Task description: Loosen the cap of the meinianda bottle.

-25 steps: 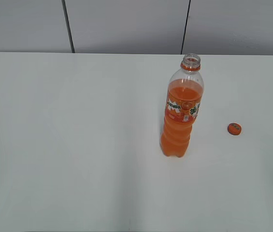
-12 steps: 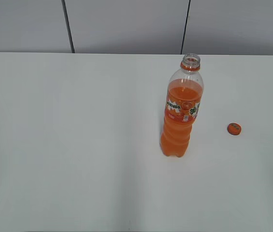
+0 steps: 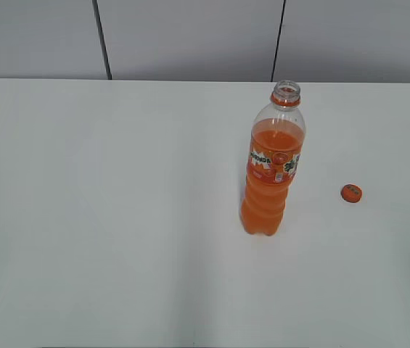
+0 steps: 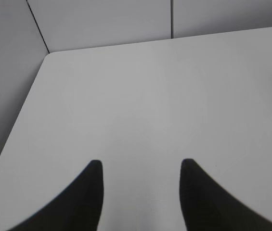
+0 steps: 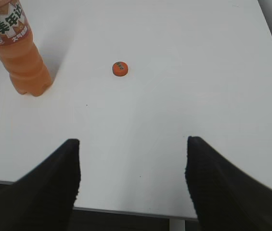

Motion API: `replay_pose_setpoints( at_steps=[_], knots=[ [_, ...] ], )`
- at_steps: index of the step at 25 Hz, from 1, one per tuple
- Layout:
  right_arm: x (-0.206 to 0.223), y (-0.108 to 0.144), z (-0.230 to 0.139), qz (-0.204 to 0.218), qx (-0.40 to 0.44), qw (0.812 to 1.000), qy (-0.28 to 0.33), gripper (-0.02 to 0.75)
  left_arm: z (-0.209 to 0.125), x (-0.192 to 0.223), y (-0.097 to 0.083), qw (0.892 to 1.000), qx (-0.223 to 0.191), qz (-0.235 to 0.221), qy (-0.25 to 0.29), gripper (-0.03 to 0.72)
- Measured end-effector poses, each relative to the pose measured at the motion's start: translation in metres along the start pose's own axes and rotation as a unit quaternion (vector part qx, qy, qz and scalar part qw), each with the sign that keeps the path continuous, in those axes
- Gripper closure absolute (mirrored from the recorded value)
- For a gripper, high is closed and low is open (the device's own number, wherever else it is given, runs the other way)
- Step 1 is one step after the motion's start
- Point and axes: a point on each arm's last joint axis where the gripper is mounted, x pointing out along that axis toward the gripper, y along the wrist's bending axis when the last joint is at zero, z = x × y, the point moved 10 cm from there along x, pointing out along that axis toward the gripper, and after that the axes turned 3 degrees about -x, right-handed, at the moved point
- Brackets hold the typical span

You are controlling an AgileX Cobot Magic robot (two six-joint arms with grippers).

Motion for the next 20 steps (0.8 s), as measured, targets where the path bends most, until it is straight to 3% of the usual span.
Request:
replay_pose_setpoints(
  at_steps=[20],
  knots=[
    [0.0000, -0.0001, 0.0000, 0.000, 0.000, 1.000, 0.000, 0.225, 0.0000, 0.0000, 0.0000, 1.000, 0.000, 0.000, 0.000, 0.403]
  ],
)
